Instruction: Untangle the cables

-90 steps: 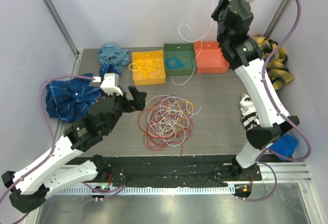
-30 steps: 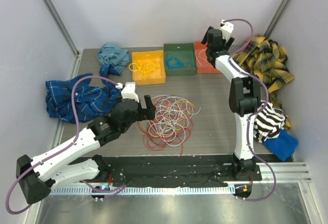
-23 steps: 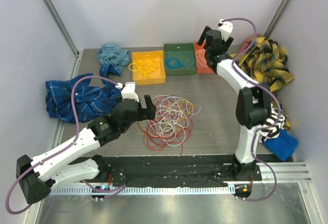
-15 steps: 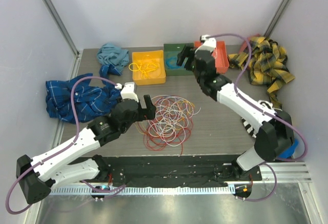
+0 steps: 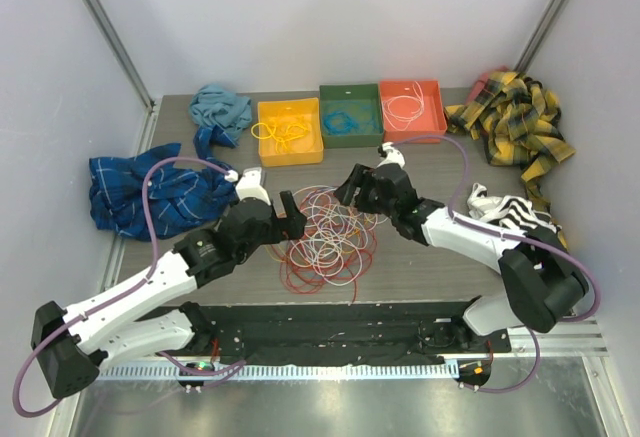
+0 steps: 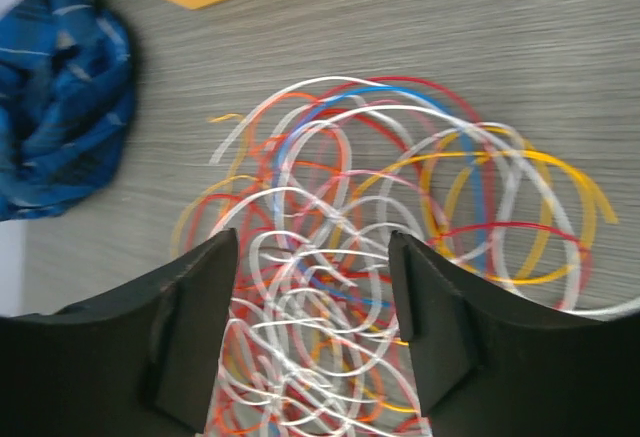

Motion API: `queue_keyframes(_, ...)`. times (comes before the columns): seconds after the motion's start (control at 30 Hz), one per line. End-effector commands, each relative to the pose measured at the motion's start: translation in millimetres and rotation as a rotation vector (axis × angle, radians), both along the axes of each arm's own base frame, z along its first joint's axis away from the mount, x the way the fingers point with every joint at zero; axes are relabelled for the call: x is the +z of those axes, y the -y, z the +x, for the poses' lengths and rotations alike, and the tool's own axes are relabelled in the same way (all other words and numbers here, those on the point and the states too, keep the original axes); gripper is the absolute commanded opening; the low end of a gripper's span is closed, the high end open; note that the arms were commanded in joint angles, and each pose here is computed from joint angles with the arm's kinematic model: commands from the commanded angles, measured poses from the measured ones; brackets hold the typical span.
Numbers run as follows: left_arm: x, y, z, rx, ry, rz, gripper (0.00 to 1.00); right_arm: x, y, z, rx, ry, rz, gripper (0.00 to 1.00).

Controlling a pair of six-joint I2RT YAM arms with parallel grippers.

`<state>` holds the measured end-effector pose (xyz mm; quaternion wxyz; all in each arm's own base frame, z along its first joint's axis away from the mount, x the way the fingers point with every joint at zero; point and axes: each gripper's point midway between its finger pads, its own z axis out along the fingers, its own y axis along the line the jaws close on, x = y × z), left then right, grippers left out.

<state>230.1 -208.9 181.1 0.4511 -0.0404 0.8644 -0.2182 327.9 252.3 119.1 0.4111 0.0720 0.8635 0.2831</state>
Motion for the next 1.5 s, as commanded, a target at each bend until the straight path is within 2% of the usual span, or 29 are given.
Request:
queue_keyframes(0.0,15.4,2.4,-0.3,0.013,0.024,-0.077,1.00,37.3,-35.1,1.5,0.057,0.055,0.183,0.73)
queue_keyframes(0.23,11.2,-2.9,-3.8,0.027,0.018,-0.089,1.00,15.9,-59.0,-2.3,0.106,-0.031,0.194,0.72)
queue_keyframes(0.53,9.7,-8.7,-3.0,0.042,0.022,-0.061,1.00,9.4,-61.8,-7.4,0.095,-0.037,0.147,0.71)
queue_keyframes(0.73,10.1,-5.4,-3.8,0.026,0.015,-0.056,1.00,-13.1,-82.5,3.5,0.126,-0.090,0.145,0.45)
queue_keyframes(0.8,10.5,-8.1,-5.3,0.029,0.014,-0.053,1.00,-5.9,-82.0,7.9,0.112,-0.064,0.152,0.25)
queue_keyframes(0.87,9.7,-11.5,-5.8,0.037,0.017,-0.050,1.00,3.9,-79.3,8.3,0.127,-0.043,0.124,0.23)
queue_keyframes(1.0,12.9,-11.6,-5.5,0.039,0.037,-0.072,1.00,46.2,-71.8,25.4,0.089,0.061,0.069,0.10)
queue_keyframes(1.07,12.5,-9.8,-5.8,0.033,0.032,-0.073,1.00,60.1,-67.1,25.5,0.087,0.076,0.049,0.07)
queue_keyframes(1.1,11.9,-9.2,-6.0,0.030,0.028,-0.071,1.00,71.5,-66.9,27.6,0.088,0.099,0.041,0.01)
queue_keyframes(1.2,13.2,-7.8,-6.8,0.025,0.023,-0.080,1.00,114.0,-53.7,33.1,0.065,0.194,0.036,0.01)
queue_keyframes(1.23,12.5,-9.3,-8.1,0.026,0.020,-0.078,1.00,123.4,-39.2,35.1,0.030,0.210,-0.009,0.01)
queue_keyframes(1.27,13.8,-10.0,-8.3,0.027,0.023,-0.079,1.00,173.0,-27.7,42.0,-0.002,0.296,0.021,0.01)
queue_keyframes(1.37,15.3,-12.7,-9.8,0.030,0.030,-0.083,1.00,234.1,27.8,69.0,-0.102,0.367,-0.017,0.01)
queue_keyframes(1.4,15.5,-13.3,-9.8,0.033,0.030,-0.087,1.00,288.4,51.5,83.1,-0.164,0.454,0.008,0.01)
queue_keyframes(1.47,16.7,-12.7,-10.4,0.032,0.032,-0.095,1.00,322.6,74.3,88.2,-0.222,0.502,-0.060,0.01)
